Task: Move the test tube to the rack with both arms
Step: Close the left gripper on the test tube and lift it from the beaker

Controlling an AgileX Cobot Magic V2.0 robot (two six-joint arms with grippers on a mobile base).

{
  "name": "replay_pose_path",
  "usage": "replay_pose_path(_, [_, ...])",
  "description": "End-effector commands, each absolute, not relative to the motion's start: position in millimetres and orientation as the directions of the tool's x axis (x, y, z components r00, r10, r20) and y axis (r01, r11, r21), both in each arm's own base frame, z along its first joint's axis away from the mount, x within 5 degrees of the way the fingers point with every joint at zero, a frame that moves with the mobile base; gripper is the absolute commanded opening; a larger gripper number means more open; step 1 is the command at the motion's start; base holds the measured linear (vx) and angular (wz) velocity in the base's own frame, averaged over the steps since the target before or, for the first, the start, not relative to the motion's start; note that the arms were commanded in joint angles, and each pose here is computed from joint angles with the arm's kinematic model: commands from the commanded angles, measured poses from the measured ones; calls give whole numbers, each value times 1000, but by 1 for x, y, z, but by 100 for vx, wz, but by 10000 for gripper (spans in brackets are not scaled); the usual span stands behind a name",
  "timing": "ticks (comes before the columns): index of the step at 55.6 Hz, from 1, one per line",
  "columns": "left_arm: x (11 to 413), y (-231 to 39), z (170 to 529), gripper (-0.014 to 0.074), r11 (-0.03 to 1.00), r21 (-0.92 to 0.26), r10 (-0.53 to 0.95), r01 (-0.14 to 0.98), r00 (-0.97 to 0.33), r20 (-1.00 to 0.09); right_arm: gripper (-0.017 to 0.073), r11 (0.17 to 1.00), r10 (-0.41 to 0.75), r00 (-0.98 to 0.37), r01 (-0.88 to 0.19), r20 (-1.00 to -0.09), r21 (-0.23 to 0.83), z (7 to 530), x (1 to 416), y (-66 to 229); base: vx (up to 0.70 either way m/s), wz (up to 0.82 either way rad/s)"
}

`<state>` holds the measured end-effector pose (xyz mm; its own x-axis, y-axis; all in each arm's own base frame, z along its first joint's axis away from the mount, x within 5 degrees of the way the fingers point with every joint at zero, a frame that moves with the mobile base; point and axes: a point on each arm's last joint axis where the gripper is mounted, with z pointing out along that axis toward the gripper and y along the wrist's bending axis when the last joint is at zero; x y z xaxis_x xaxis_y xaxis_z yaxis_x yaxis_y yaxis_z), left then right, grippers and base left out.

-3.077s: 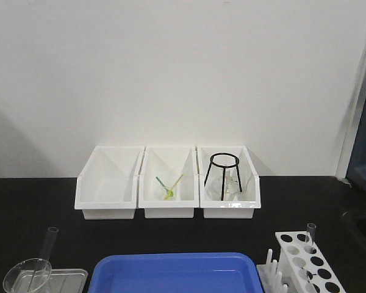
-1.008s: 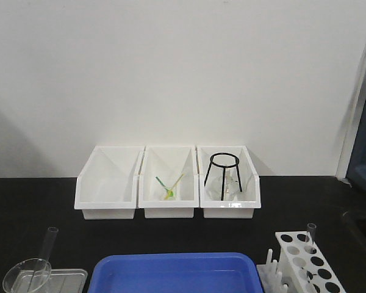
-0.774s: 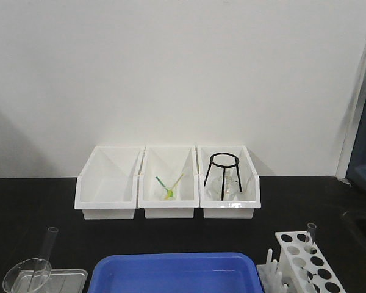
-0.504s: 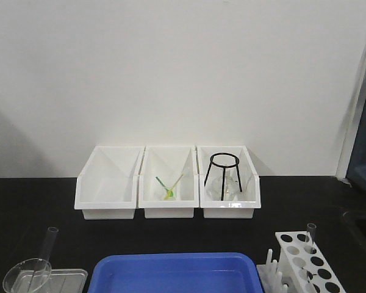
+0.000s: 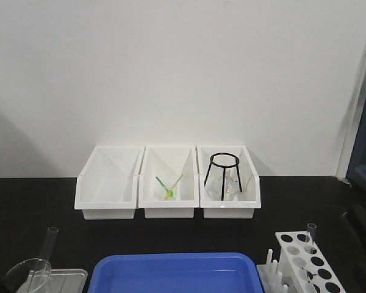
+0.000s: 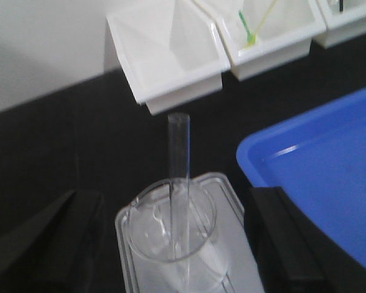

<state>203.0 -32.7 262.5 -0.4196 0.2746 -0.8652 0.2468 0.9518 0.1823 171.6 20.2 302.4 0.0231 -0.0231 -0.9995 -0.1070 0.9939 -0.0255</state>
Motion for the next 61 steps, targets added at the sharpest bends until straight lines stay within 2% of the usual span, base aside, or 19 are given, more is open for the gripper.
replay_pose_path(1, [218,-38,272,586,951,191,262,243,-310,-914,473,994,-29,161,-102,-987,-46,321,171,21,0,0])
replay_pose_path(13, [246,-44,252,586,951,187,253,248,-270,-929,473,994,-26,188,-99,-982,-45,323,171,20,0,0])
replay_pose_path(31, [298,-52,245,586,950,185,257,251,-295,-920,473,994,-26,187,-100,-982,-45,323,171,20,0,0])
replay_pose_path(46, [320,-56,228,585,949,179,262,259,-334,-906,473,994,-26,188,-98,-982,-45,323,171,20,0,0])
replay_pose_path(53, [324,-57,221,549,950,175,259,259,-337,-905,473,994,-26,188,-98,-982,-45,323,171,20,0,0])
replay_pose_path(61, [326,-55,220,458,966,134,206,223,-341,-917,473,994,-26,186,-98,-982,-45,323,171,20,0,0])
